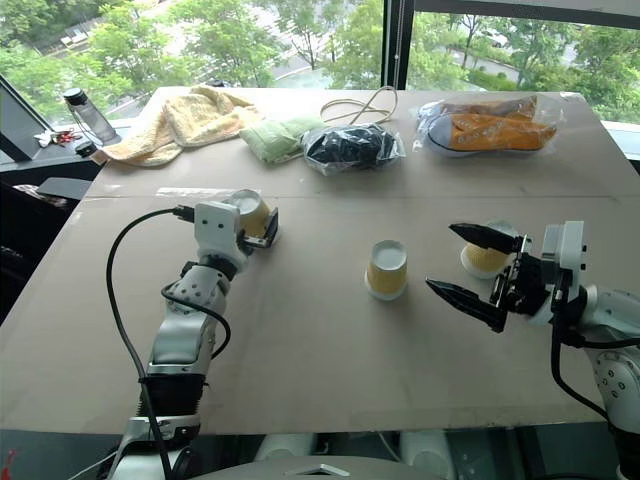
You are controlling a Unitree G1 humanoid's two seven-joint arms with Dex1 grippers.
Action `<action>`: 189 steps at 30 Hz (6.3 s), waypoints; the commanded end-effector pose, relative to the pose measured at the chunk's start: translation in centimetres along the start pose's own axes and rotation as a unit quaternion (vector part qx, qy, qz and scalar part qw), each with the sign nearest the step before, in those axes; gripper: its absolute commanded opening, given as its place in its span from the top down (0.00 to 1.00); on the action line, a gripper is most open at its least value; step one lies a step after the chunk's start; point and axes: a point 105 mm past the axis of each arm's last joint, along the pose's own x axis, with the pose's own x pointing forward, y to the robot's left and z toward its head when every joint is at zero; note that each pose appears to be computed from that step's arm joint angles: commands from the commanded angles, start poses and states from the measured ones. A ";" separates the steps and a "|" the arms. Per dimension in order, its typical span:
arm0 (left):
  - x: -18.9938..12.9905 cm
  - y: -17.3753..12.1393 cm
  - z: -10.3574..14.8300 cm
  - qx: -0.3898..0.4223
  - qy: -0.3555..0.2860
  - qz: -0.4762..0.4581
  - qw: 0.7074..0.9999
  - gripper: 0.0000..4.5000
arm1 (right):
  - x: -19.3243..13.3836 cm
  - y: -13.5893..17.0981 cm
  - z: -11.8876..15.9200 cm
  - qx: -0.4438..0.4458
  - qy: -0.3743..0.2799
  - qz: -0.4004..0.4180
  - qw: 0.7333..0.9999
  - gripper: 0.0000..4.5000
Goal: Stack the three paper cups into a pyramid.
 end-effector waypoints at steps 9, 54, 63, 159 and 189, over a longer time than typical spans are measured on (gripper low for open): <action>-0.5 -0.5 1.6 -0.010 -0.042 -0.025 0.999 0.06 | 0.6 0.5 1.0 -0.009 -0.013 0.010 1.000 0.00; -4.6 -13.6 3.0 -0.028 -0.059 -0.441 0.895 0.44 | -1.4 0.5 -0.5 -0.011 0.005 -0.023 1.000 0.00; -5.3 -14.7 2.3 -0.024 -0.049 -0.471 0.880 0.44 | -1.8 0.6 -0.7 -0.012 0.008 -0.028 1.000 0.00; -11.5 -1.3 12.8 0.061 0.066 -0.607 0.790 0.00 | 8.7 1.0 0.9 -0.009 0.079 0.064 0.995 0.56; -11.8 -1.8 0.1 -0.076 0.116 -0.374 0.917 0.00 | -6.7 -1.6 -8.8 0.055 0.158 -0.106 0.980 0.01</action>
